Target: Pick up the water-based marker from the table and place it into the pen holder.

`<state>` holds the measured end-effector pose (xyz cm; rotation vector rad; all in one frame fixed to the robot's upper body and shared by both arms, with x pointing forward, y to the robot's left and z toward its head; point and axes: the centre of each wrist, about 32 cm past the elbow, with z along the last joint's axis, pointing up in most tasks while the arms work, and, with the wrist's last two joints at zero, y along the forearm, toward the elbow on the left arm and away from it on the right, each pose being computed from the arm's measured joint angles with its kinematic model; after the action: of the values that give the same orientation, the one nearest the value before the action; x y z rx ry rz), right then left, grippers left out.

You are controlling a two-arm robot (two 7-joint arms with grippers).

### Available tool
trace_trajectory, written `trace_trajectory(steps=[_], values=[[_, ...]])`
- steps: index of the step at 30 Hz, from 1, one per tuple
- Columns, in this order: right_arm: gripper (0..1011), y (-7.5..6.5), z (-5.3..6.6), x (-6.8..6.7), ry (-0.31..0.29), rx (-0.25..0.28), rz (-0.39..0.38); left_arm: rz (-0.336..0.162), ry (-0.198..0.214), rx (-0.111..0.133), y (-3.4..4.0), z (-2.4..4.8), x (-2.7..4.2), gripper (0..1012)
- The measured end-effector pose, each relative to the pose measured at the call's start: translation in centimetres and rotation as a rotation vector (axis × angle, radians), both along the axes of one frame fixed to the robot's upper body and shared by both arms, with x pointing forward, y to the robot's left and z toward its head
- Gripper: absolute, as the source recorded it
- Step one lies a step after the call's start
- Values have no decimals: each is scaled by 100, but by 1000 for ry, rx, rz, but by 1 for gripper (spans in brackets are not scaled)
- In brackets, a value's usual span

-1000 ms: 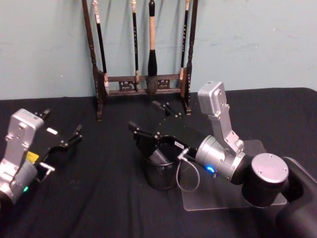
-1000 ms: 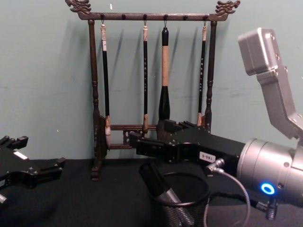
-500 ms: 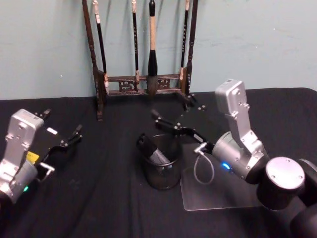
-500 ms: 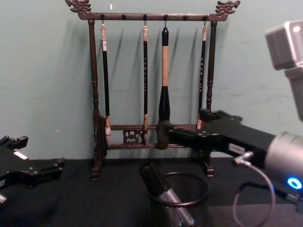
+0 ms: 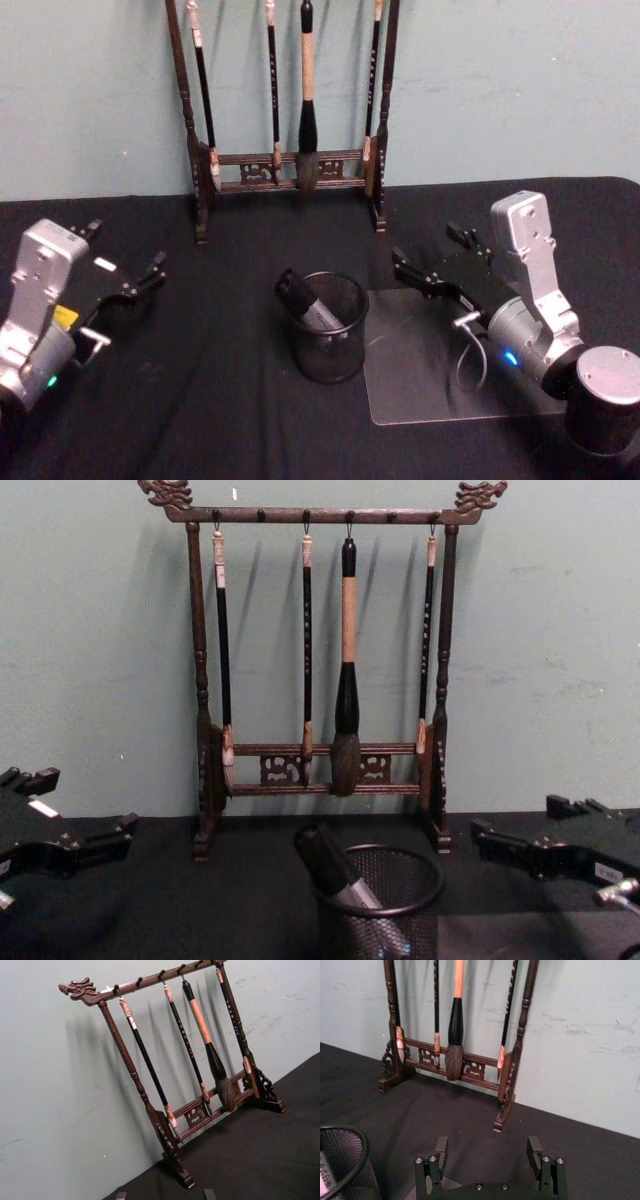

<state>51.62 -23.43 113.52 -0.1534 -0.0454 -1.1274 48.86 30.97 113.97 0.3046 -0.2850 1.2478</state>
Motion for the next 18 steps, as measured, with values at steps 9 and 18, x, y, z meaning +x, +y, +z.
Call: trace_trajectory(steps=[9, 18], values=[[1002, -2, -18, -4, 4, 0, -6, 0, 0, 0, 0, 1, 0, 1001], [1002, 3, -9, -2, 1, 0, -2, 0, 0, 0, 0, 0, 0, 1001]])
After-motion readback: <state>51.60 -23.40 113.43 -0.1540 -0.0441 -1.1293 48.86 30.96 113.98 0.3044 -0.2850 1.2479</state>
